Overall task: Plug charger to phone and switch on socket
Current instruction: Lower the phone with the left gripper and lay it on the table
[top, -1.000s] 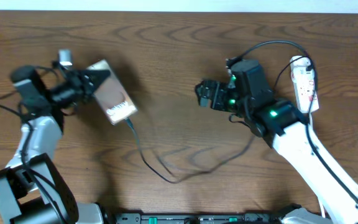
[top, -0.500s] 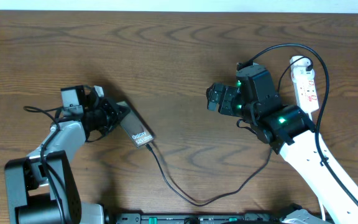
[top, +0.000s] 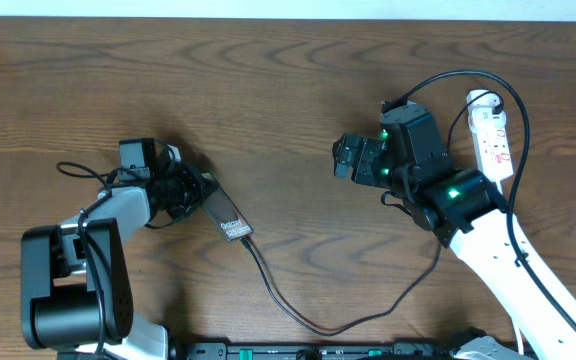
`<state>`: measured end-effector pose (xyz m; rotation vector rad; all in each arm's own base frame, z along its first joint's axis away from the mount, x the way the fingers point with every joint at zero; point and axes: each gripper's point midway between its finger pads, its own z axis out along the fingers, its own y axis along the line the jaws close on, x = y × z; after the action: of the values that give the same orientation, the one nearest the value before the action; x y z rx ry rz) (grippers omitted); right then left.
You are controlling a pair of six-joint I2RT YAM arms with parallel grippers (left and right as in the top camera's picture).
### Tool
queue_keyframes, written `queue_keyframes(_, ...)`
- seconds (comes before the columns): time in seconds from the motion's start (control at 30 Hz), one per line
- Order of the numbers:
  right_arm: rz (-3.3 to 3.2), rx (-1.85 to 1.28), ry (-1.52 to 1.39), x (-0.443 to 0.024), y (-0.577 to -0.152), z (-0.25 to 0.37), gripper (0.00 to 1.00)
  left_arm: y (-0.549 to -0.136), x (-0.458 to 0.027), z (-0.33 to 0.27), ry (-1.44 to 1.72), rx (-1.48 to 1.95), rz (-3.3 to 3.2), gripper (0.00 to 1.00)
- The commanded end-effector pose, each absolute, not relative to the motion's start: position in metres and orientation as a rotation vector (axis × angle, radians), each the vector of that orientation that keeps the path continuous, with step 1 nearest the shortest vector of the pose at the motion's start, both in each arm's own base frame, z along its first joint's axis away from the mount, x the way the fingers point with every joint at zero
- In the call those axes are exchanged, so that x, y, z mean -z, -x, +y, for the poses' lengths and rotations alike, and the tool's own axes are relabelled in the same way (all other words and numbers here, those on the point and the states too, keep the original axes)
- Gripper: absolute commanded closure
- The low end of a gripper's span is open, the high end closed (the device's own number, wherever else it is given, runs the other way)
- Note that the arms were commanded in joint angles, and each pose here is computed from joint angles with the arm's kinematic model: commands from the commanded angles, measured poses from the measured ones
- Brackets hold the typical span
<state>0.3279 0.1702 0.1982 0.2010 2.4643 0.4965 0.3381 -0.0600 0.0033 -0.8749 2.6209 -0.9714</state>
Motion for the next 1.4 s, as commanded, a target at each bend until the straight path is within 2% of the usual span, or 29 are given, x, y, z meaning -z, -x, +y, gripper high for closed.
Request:
queue_keyframes(0.0,2.467,-0.469,-0.199,-0.195,-0.328,0.166,0.01,-0.332,0.012,-0.056,0.891,0.905,2.666,0.93)
queue_keyframes(0.2,2.466,-0.469,-0.199,-0.195,-0.329,0.166,0.01,-0.331,0.012,-0.056,0.895,0.905,2.67,0.92)
queue_keyframes(0.37,2.466,-0.47,-0.201,-0.195,-0.329,0.166,0.01,-0.329,0.013,-0.056,0.903,0.904,2.679,0.83)
queue_keyframes(0.43,2.467,-0.469,-0.202,-0.195,-0.328,0.166,0.01,-0.329,0.013,-0.056,0.904,0.904,2.679,0.74)
queue_keyframes(0.93,2.467,-0.469,-0.202,-0.195,-0.328,0.166,0.01,-0.316,0.018,-0.057,0.95,0.897,2.73,0.58)
queue_keyframes(1.23,2.467,-0.47,-0.201,-0.195,-0.328,0.166,0.01,-0.282,0.039,-0.029,1.088,0.569,2.859,0.56)
queue_keyframes(1.37,2.468,-0.469,-0.201,-0.195,-0.328,0.166,0.01,-0.269,0.042,-0.026,1.123,0.514,2.906,0.5)
